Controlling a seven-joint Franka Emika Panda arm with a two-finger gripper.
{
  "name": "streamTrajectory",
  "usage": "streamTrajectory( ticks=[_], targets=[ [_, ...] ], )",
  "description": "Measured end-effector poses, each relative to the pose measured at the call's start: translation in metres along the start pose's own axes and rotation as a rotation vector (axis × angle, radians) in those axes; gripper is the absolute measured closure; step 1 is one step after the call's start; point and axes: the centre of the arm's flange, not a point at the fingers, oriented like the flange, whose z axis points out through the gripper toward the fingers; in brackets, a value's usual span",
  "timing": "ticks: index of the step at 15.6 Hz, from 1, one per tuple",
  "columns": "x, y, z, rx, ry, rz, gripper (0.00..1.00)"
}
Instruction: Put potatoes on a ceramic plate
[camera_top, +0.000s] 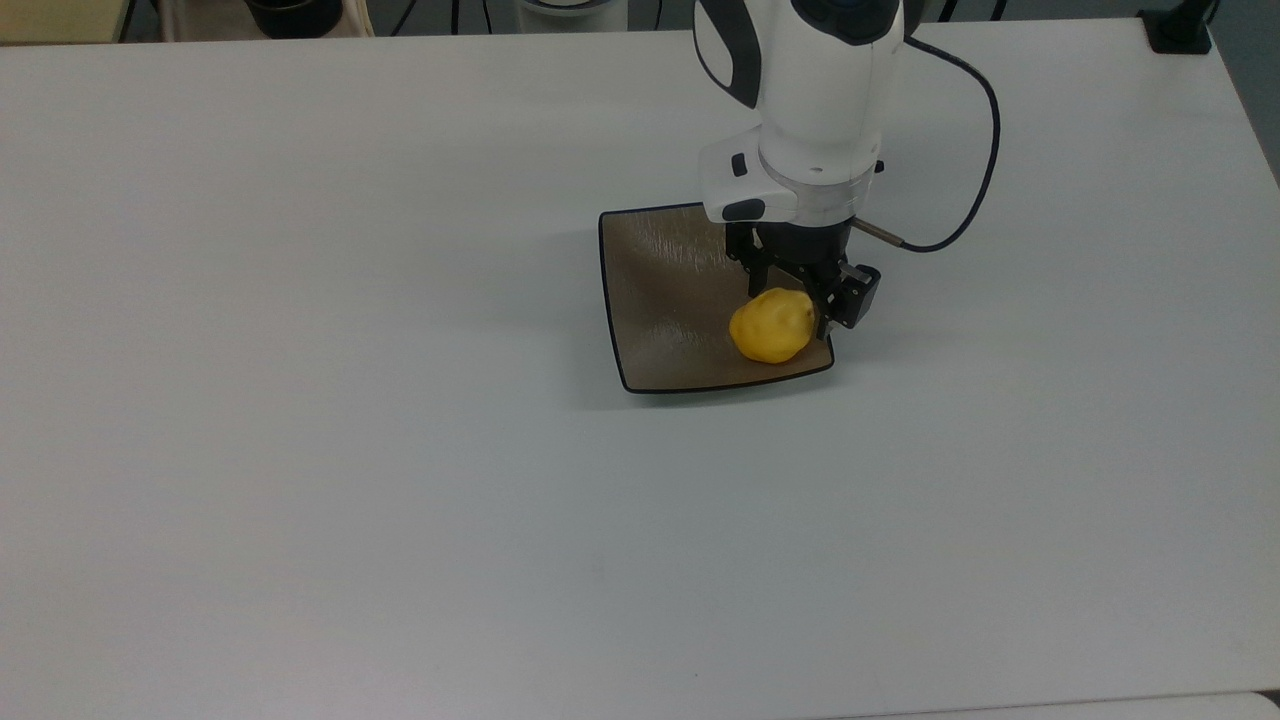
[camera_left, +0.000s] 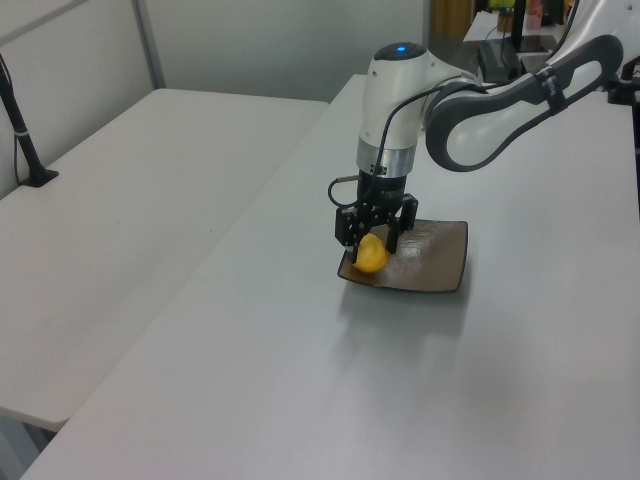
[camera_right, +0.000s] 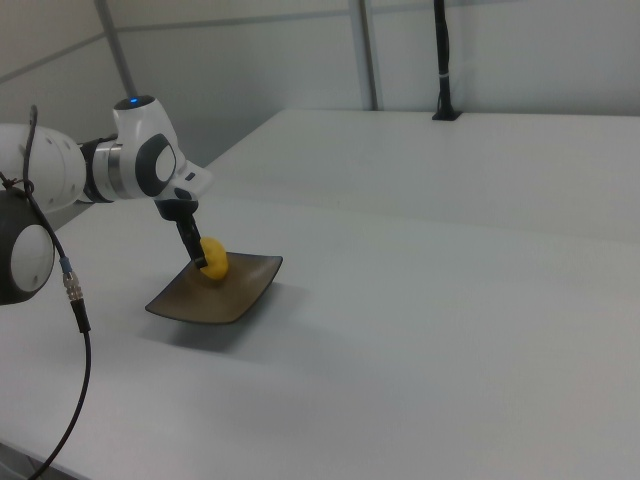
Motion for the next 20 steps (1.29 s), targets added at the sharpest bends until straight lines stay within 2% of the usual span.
streamTrajectory(
  ticks=[1,4,5,9,12,16,20],
  targets=[
    [0.001,0.000,-0.001,0.001,0.001,0.001,0.13],
    [0.007,0.004,-0.007,-0.002,0.010,0.000,0.11],
    [0.009,0.008,-0.008,-0.020,0.003,-0.025,0.10],
    [0.011,0.027,-0.017,-0.111,-0.067,-0.227,0.03],
    [0.024,0.048,-0.030,-0.164,-0.106,-0.377,0.00],
    [0.034,0.068,-0.035,-0.201,-0.158,-0.566,0.00],
    [0.048,0.101,-0.067,-0.205,-0.133,-0.629,0.00]
  ],
)
